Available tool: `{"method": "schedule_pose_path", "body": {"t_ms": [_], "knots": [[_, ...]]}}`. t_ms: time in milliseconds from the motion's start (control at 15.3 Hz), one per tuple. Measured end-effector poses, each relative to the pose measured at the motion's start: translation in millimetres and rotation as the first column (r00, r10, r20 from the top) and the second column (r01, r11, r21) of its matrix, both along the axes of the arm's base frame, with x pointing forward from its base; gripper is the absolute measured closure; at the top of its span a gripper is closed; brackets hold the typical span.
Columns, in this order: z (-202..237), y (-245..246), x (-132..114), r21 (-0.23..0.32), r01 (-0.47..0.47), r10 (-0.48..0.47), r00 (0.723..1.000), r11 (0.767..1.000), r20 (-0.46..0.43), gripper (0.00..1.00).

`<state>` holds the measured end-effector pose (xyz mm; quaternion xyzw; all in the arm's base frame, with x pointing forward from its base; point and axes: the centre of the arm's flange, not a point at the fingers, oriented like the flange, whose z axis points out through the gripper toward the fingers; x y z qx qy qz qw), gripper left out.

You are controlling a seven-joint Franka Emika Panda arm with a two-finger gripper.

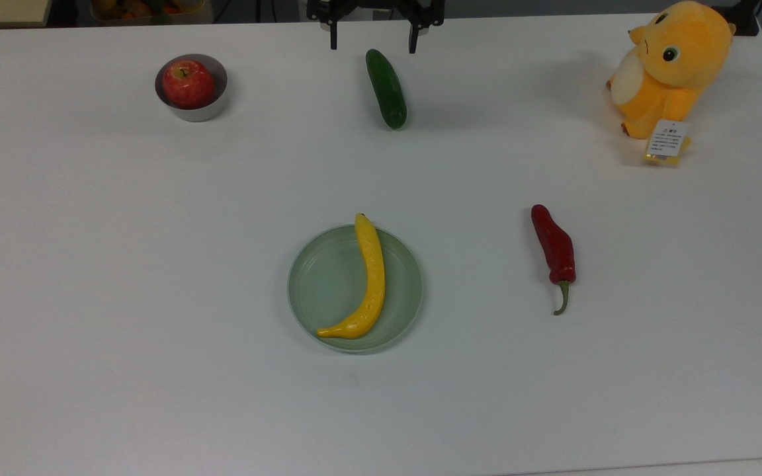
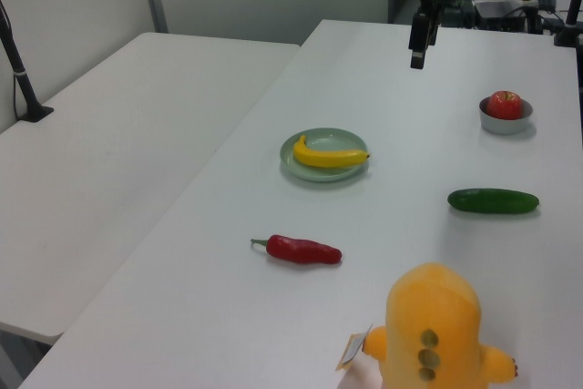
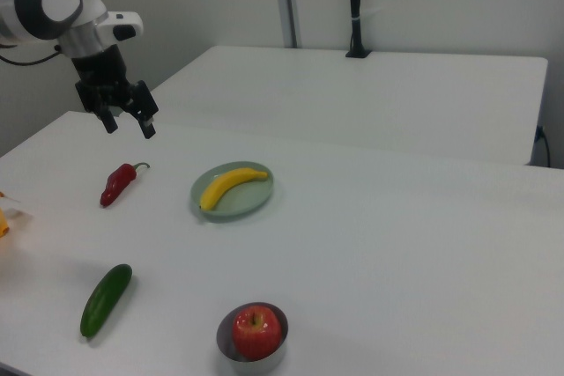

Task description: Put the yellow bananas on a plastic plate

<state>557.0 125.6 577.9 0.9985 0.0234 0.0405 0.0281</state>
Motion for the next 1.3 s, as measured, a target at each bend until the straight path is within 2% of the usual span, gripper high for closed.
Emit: {"method": "schedule_pose_path", "body": {"t_ms": [652,1303], "knots": [[12.3,-54.8,6.8,0.014,0.100,-0.100,0.994,0.995,0.039,0.00],[-0.6,-68.0,17.3,0.058,0.134,-0.136,0.990,0.989,0.040,0.00]]}}
